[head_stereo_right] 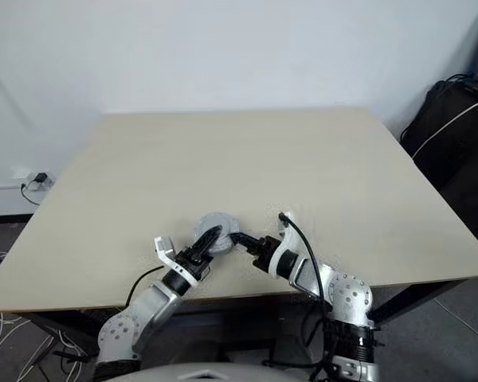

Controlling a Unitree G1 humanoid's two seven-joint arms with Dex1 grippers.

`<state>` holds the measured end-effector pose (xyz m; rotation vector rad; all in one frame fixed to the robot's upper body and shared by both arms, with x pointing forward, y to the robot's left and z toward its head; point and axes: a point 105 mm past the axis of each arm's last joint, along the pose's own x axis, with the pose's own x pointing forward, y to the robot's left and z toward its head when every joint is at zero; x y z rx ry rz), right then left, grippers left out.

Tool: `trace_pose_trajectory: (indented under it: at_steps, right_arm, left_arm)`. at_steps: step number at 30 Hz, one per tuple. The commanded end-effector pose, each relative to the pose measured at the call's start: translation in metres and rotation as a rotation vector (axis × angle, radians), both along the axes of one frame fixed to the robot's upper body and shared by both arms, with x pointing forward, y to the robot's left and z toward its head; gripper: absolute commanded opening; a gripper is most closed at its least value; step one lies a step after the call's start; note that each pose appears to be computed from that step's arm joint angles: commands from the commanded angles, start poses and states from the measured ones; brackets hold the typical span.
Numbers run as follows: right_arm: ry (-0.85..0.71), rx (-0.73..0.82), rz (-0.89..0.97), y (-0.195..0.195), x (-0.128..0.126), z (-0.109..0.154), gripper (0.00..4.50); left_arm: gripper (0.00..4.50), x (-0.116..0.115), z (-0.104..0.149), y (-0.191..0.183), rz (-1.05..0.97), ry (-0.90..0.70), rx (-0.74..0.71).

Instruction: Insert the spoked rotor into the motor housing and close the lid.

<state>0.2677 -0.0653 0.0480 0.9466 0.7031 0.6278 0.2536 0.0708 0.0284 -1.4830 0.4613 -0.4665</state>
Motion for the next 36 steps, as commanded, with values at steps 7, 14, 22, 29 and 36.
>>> trace_pose_trajectory:
  at_steps: [7, 14, 22, 29, 36]
  right_arm:
    - [-0.311, -0.495, 0.032, -0.019, 0.005, -0.004, 4.50]
    - [-0.695, -0.818, 0.106, -0.027, -0.002, -0.001, 4.50]
    - [-0.839, -0.895, 0.014, -0.032, -0.007, 0.006, 4.50]
    - [-0.808, -0.901, -0.039, -0.039, -0.010, 0.002, 4.50]
    - [-0.774, -0.910, -0.061, -0.043, -0.012, 0.000, 4.50]
  left_arm:
    - [2.08, 0.029, 0.024, -0.001, 0.118, -0.060, -0.018]
    - [2.08, 0.084, 0.028, 0.036, 0.277, -0.066, 0.099]
    - [2.08, 0.133, 0.027, 0.049, 0.334, -0.025, 0.177]
    - [2.08, 0.167, 0.022, 0.048, 0.347, 0.031, 0.232]
    - [2.08, 0.177, 0.001, 0.052, 0.365, 0.181, 0.354]
